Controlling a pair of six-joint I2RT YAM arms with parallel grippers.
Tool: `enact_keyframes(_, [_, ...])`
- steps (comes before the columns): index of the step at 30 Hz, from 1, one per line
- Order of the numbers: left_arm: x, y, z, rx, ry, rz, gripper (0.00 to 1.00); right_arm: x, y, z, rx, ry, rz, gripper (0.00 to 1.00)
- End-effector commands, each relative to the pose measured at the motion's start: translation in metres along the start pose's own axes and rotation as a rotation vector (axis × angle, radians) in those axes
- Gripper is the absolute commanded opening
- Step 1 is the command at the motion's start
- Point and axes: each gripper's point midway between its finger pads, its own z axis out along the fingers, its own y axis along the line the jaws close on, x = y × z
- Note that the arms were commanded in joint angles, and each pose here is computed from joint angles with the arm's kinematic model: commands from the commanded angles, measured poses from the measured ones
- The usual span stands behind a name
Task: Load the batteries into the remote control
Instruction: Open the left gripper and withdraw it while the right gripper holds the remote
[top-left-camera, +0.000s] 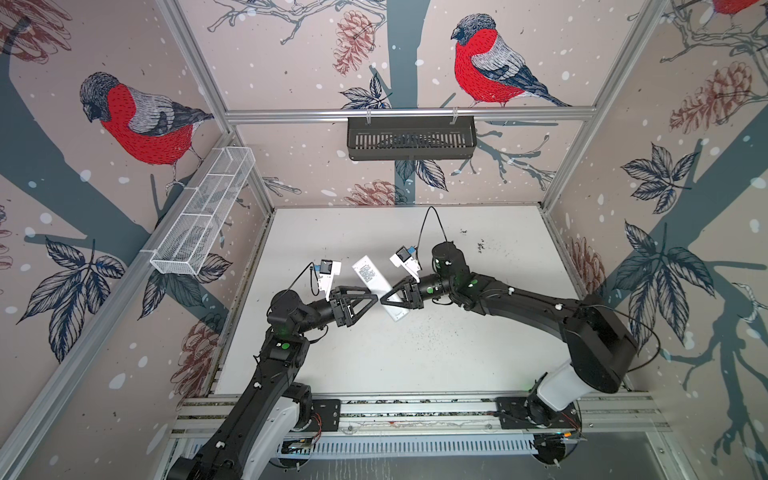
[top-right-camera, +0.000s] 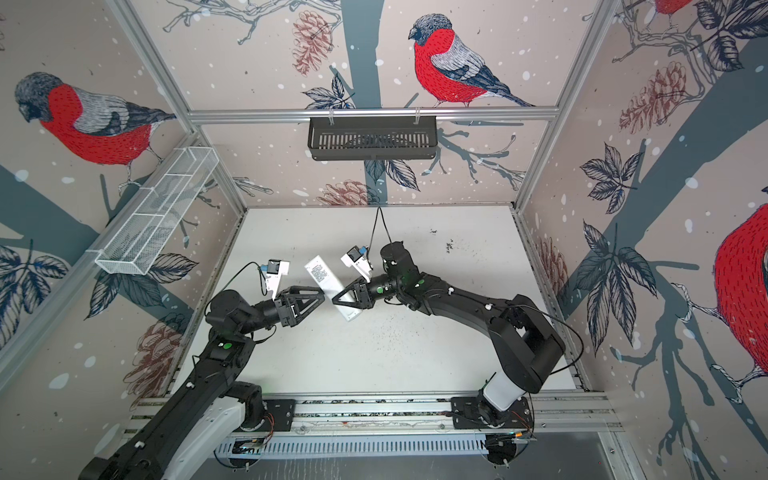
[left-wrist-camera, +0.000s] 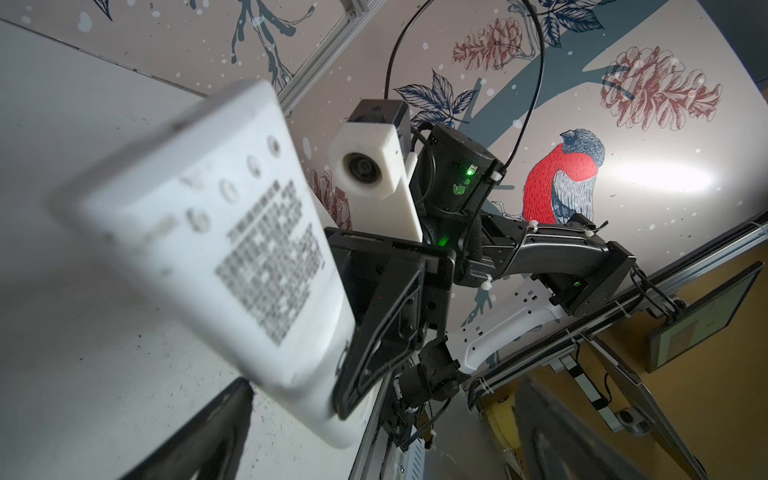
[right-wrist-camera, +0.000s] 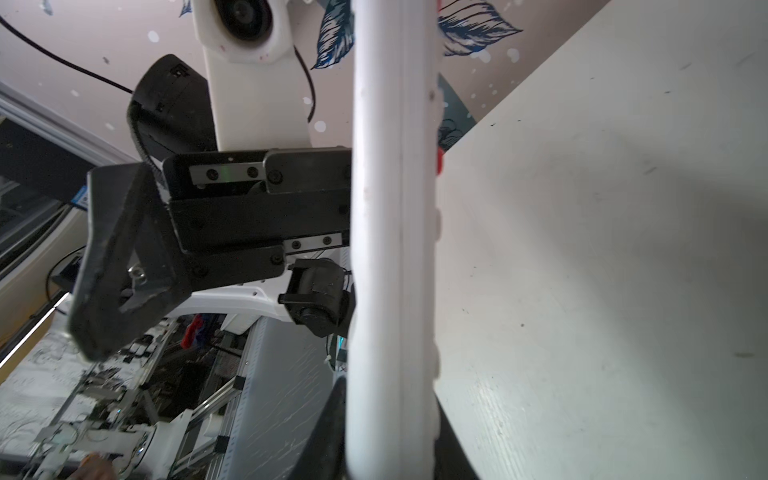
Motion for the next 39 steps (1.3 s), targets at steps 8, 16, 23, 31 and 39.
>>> enact_keyframes(8, [0.004,0.029,0.002,-0.109,0.01,-0.029,0.97,0.028,-0.105,-0.066,0.634,0.025,0.05,0.21])
enact_keyframes(16, [0.005,0.034,0.002,-0.129,0.01,-0.038,0.97,0.058,-0.167,-0.12,1.083,0.015,0.162,0.19])
enact_keyframes(23, [0.004,0.035,0.002,-0.135,0.008,-0.035,0.97,0.078,-0.189,-0.137,1.26,-0.031,0.235,0.18])
enact_keyframes(31, [0.004,0.034,0.002,-0.136,0.006,-0.032,0.97,0.104,-0.208,-0.133,1.343,0.066,0.277,0.18])
enact_keyframes(39, [0.003,0.033,0.001,-0.136,0.001,-0.028,0.97,0.113,-0.219,-0.122,1.38,0.109,0.302,0.23])
